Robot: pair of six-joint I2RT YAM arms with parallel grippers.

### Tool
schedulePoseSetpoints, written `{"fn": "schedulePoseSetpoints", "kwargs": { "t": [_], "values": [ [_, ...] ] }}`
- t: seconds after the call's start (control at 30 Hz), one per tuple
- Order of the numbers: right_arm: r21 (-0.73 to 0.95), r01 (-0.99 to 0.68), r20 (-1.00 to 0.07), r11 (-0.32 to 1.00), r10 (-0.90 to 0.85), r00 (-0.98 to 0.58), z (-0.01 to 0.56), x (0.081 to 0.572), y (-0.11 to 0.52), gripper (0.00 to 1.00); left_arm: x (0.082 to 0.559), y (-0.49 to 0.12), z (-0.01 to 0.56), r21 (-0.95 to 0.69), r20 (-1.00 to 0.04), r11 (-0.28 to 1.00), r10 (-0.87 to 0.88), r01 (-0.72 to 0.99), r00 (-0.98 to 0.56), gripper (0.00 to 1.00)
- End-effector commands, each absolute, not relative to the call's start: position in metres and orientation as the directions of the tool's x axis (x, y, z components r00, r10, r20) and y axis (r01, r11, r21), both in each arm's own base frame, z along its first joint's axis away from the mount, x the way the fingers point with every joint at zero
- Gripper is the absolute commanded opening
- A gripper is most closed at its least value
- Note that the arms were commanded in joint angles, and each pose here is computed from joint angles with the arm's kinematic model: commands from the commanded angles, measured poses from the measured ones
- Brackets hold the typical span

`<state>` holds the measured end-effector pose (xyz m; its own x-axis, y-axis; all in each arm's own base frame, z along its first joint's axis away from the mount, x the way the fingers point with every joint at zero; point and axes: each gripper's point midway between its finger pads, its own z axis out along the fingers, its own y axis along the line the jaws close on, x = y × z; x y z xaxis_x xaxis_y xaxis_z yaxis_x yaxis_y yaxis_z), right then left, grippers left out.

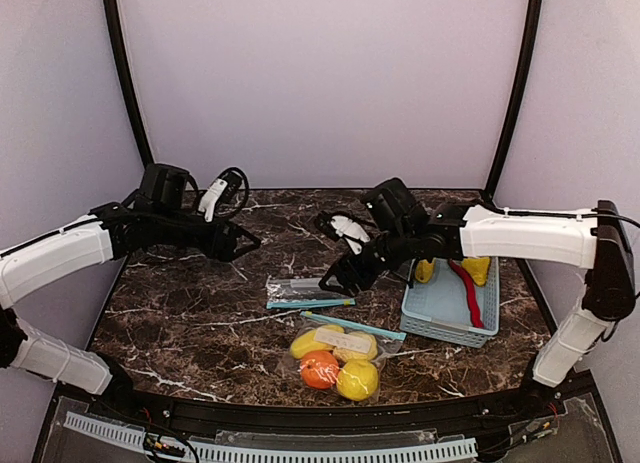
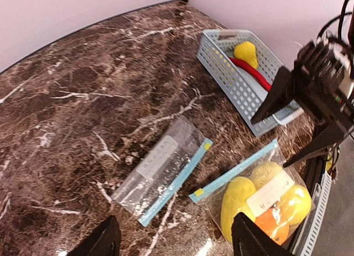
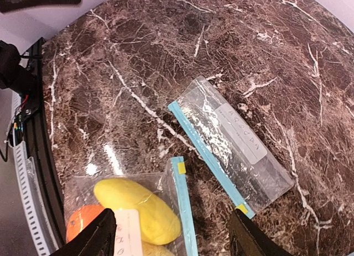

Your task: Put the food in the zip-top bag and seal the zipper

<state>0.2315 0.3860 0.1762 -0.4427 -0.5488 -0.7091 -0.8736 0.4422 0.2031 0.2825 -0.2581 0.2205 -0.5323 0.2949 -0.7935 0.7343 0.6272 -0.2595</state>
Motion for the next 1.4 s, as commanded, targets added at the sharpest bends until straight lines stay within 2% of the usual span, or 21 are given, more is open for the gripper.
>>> {"fn": "schedulePoseSetpoints", "kwargs": {
  "t": [0.0,0.2,0.47,0.8,0.9,1.17,1.23,1.37],
  "values": [
    [0.078,-0.921,-0.686,0.381,-0.65,-0.327,0.161,0.249,0.4,0.7,0.304,-0.225,0.253,-0.318,-0.838,0.715,0.095,0.622,-0.538,0.73],
    [0.092,-0.936,-0.601,0.34,-0.73,-0.325,0.113,0.268,0.43,0.73,0.318,-0.197,0.262,-0.327,-0.848,0.757,0.03,0.566,-0.53,0.76],
    [0.039,-0.94,-0.507,0.34,-0.803,-0.312,0.064,0.286,0.436,0.76,0.323,-0.19,0.259,-0.356,-0.836,0.756,0.005,0.549,-0.549,0.77],
    [-0.039,-0.929,-0.416,0.369,-0.851,-0.321,0.019,0.311,0.427,0.71,0.325,-0.189,0.255,-0.373,-0.826,0.753,-0.004,0.542,-0.564,0.78],
    [-0.046,-0.927,-0.412,0.371,-0.853,-0.321,0.017,0.314,0.427,0.61,0.326,-0.189,0.254,-0.373,-0.825,0.755,-0.005,0.539,-0.565,0.78],
    [-0.004,-0.929,-0.456,0.37,-0.828,-0.327,0.036,0.311,0.43,0.1,0.325,-0.191,0.252,-0.379,-0.822,0.745,0.001,0.549,-0.569,0.78],
    [0.013,-0.928,-0.477,0.373,-0.813,-0.334,0.045,0.309,0.433,0.0,0.325,-0.191,0.252,-0.378,-0.822,0.744,0.004,0.551,-0.569,0.78],
    [0.062,-0.918,-0.528,0.391,-0.768,-0.363,0.068,0.308,0.437,0.0,0.323,-0.194,0.252,-0.39,-0.821,0.729,0.001,0.562,-0.571,0.78]
  ]
}}
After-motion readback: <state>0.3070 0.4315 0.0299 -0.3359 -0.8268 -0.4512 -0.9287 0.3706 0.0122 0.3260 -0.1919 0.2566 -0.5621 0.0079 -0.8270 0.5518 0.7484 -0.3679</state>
